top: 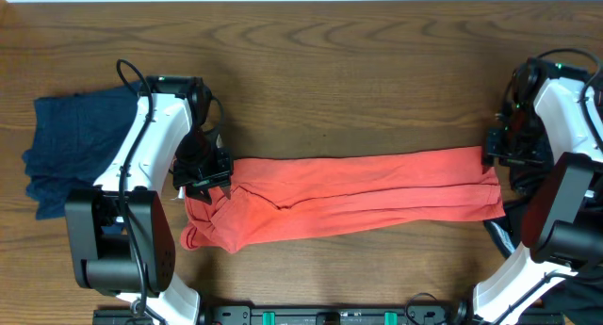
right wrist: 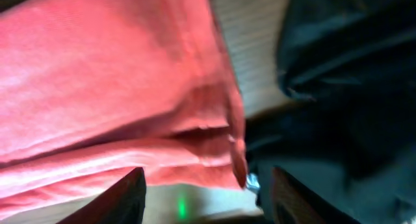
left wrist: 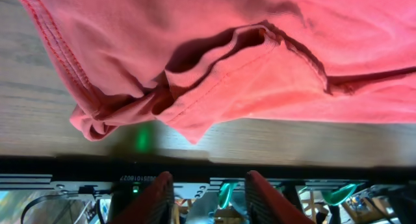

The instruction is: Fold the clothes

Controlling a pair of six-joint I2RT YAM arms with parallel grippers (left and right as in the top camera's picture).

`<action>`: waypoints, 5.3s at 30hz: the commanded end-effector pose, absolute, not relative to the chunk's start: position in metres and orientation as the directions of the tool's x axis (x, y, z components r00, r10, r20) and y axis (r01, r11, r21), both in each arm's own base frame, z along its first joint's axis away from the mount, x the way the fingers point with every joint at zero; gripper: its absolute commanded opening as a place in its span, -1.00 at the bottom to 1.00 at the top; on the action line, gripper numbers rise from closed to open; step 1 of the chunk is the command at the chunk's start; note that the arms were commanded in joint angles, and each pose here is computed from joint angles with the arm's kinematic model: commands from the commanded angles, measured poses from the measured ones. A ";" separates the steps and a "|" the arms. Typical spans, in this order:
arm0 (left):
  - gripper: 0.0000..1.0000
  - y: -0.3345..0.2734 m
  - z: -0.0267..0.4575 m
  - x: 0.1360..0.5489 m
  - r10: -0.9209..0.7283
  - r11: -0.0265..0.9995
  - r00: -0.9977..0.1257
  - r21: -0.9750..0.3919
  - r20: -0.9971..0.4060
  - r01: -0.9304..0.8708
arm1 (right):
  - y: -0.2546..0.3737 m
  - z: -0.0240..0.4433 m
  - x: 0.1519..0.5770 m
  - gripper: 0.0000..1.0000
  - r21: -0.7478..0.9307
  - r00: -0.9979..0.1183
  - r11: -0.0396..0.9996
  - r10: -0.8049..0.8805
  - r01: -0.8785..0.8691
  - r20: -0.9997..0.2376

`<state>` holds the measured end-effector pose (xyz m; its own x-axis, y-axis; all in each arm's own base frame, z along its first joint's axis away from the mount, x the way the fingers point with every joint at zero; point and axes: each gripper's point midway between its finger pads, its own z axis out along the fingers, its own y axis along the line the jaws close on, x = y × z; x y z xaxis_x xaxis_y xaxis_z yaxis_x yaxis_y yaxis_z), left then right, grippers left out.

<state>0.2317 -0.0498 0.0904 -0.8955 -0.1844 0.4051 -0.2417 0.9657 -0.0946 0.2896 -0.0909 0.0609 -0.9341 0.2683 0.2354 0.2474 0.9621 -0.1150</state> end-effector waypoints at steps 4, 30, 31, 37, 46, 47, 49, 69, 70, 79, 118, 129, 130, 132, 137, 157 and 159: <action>0.07 -0.048 0.067 0.219 -0.192 0.966 -0.887 -0.078 0.419 -0.245 | -0.081 0.051 0.286 0.29 -0.039 -0.943 0.974 0.228 0.225 0.244; -0.88 -0.049 0.068 0.251 -0.167 0.969 -0.953 -0.134 0.252 -0.205 | -0.082 0.048 0.287 0.29 -0.040 -0.944 0.973 0.231 0.228 0.236; -0.88 -0.049 0.074 0.259 -0.167 0.969 -0.962 -0.144 0.215 -0.200 | -0.082 0.048 0.287 0.28 -0.040 -0.944 0.973 0.231 0.228 0.236; -0.88 -0.046 0.077 0.278 -0.167 0.973 -0.978 -0.139 0.124 -0.184 | -0.082 0.048 0.287 0.28 -0.040 -0.944 0.973 0.231 0.228 0.237; -0.15 -0.024 0.056 0.267 -0.175 0.984 -0.973 -0.009 0.148 -0.178 | -0.082 0.048 0.286 0.29 -0.042 -0.943 0.973 0.230 0.227 0.241; -0.14 -0.024 0.056 0.267 -0.175 0.984 -0.973 -0.009 0.148 -0.179 | -0.083 0.048 0.285 0.29 -0.048 -0.943 0.973 0.230 0.225 0.241; -0.14 -0.024 0.056 0.268 -0.187 0.982 -0.971 -0.008 0.147 -0.190 | -0.086 0.049 0.283 0.29 -0.068 -0.941 0.973 0.231 0.221 0.246; -0.10 -0.030 0.125 0.279 -0.265 0.961 -0.962 -0.098 -0.067 -0.258 | -0.084 0.002 0.283 0.54 0.002 -0.975 0.991 0.134 0.137 0.177; -0.10 -0.030 0.125 0.279 -0.265 0.961 -0.962 -0.102 -0.066 -0.258 | -0.085 -0.002 0.281 0.54 -0.002 -0.974 0.990 0.137 0.139 0.178; -0.10 -0.034 0.125 0.278 -0.265 0.959 -0.963 -0.119 -0.059 -0.256 | -0.089 -0.018 0.271 -0.08 -0.001 -0.971 0.986 0.163 0.166 0.172; 0.07 -0.034 0.125 0.278 -0.265 0.959 -0.962 -0.119 -0.059 -0.257 | 0.076 0.093 0.306 -0.65 0.003 -0.958 0.977 -0.208 -0.211 0.199; 0.18 -0.033 0.125 0.274 -0.265 0.959 -0.963 -0.114 -0.043 -0.259 | 0.110 0.086 0.297 0.10 -0.044 -0.938 0.951 -0.292 -0.305 0.188; 0.20 -0.033 0.124 0.272 -0.265 0.959 -0.964 -0.111 -0.034 -0.260 | 0.103 0.087 0.299 0.10 -0.076 -0.946 0.956 -0.266 -0.284 0.186; 0.29 -0.033 0.121 0.267 -0.265 0.959 -0.964 -0.106 -0.015 -0.262 | 0.087 0.088 0.304 0.11 -0.145 -0.961 0.961 -0.208 -0.235 0.181; 0.51 -0.053 0.105 0.254 -0.257 0.943 -0.964 -0.202 0.067 -0.266 | 0.052 0.090 0.312 0.22 -0.223 -0.986 0.971 -0.055 -0.090 0.158; 0.61 -0.126 0.015 0.226 -0.133 0.835 -0.983 -0.521 0.125 -0.179 | 0.016 0.090 0.314 0.33 -0.212 -0.983 0.977 0.069 0.032 0.167; -0.04 -0.133 0.015 0.227 -0.107 0.838 -0.989 -0.526 0.105 -0.147 | 0.015 0.090 0.312 0.32 -0.213 -0.983 0.977 0.069 0.031 0.173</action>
